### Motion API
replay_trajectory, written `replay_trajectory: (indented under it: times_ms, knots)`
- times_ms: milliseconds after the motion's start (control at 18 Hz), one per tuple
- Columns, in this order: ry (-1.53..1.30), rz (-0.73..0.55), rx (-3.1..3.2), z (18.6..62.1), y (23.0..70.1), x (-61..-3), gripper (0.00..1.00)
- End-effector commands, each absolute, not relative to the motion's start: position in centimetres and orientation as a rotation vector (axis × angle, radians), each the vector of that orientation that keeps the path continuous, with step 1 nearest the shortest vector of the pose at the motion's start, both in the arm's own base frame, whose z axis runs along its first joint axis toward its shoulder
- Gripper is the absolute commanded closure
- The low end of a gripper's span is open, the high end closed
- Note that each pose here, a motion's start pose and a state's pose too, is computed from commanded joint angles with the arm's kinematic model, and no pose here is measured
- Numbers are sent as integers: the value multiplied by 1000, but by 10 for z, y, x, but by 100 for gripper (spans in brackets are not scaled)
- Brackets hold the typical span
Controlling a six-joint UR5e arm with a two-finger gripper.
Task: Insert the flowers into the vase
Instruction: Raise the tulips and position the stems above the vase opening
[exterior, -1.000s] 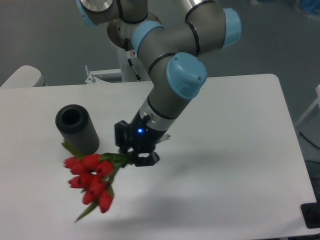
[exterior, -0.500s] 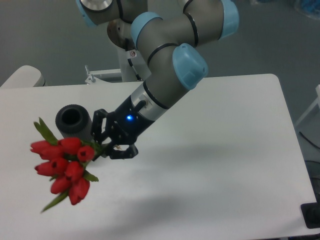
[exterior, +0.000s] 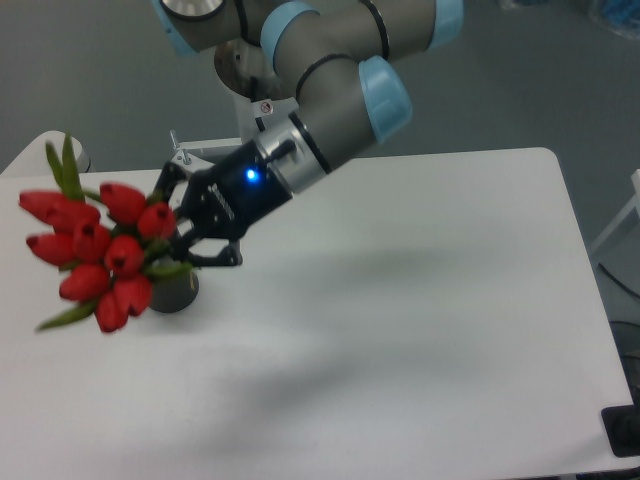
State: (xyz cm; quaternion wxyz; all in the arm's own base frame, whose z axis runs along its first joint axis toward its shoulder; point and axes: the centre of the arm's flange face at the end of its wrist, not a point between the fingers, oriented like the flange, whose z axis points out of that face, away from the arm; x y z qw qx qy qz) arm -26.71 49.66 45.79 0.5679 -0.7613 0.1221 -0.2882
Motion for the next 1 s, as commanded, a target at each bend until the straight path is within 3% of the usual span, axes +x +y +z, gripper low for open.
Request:
replay_trajectory:
  times_ms: [1000]
  knots:
    - [368, -672, -1701, 429, 462, -206, 100]
